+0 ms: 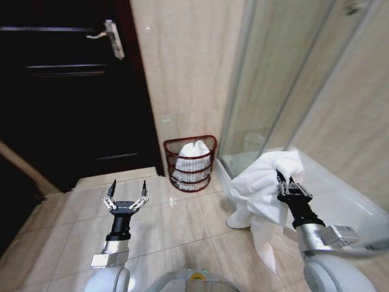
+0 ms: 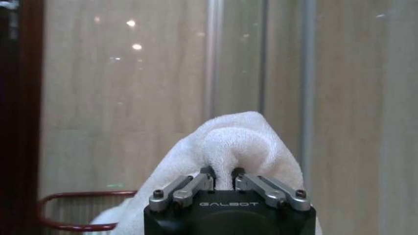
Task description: Discard the used towel into the hamper.
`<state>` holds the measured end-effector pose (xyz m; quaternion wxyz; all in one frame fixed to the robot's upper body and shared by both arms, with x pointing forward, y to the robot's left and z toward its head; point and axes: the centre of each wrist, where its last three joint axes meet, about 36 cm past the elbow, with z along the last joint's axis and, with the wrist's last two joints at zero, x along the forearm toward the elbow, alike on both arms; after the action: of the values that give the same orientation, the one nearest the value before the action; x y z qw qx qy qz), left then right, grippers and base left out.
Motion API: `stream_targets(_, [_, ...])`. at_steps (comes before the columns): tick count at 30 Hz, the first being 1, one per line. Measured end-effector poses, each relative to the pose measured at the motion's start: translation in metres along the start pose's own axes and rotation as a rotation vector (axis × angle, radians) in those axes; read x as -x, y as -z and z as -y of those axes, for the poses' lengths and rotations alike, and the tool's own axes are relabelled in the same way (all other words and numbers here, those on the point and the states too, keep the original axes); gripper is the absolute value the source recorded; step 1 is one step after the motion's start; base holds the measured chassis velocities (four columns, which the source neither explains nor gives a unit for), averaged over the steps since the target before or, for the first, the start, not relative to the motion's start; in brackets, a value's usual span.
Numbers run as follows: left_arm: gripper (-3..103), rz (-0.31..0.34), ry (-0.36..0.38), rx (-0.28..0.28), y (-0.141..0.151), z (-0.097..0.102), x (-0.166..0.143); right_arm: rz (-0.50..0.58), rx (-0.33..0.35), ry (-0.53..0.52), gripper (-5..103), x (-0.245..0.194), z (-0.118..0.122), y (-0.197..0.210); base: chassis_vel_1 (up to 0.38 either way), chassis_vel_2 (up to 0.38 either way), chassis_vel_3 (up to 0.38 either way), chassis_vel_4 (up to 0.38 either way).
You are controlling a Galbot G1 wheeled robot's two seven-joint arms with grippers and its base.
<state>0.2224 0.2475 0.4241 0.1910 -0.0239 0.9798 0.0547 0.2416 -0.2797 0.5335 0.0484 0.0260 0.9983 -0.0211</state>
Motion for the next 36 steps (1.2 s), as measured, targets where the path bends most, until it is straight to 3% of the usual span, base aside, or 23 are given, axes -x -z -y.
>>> stream_targets(20, [100, 0.002, 0.016, 0.029, 0.003, 0.004, -0.002, 0.078, -0.002, 0.048, 13, 0.014, 0.002, 0.011, 0.06, 0.063, 0.063, 0.062])
stream_targets(36, [100, 0.011, 0.006, 0.034, 0.002, 0.006, -0.003, 0.106, -0.039, 0.04, 13, 0.009, 0.002, 0.007, -0.131, 0.133, 0.119, -0.132])
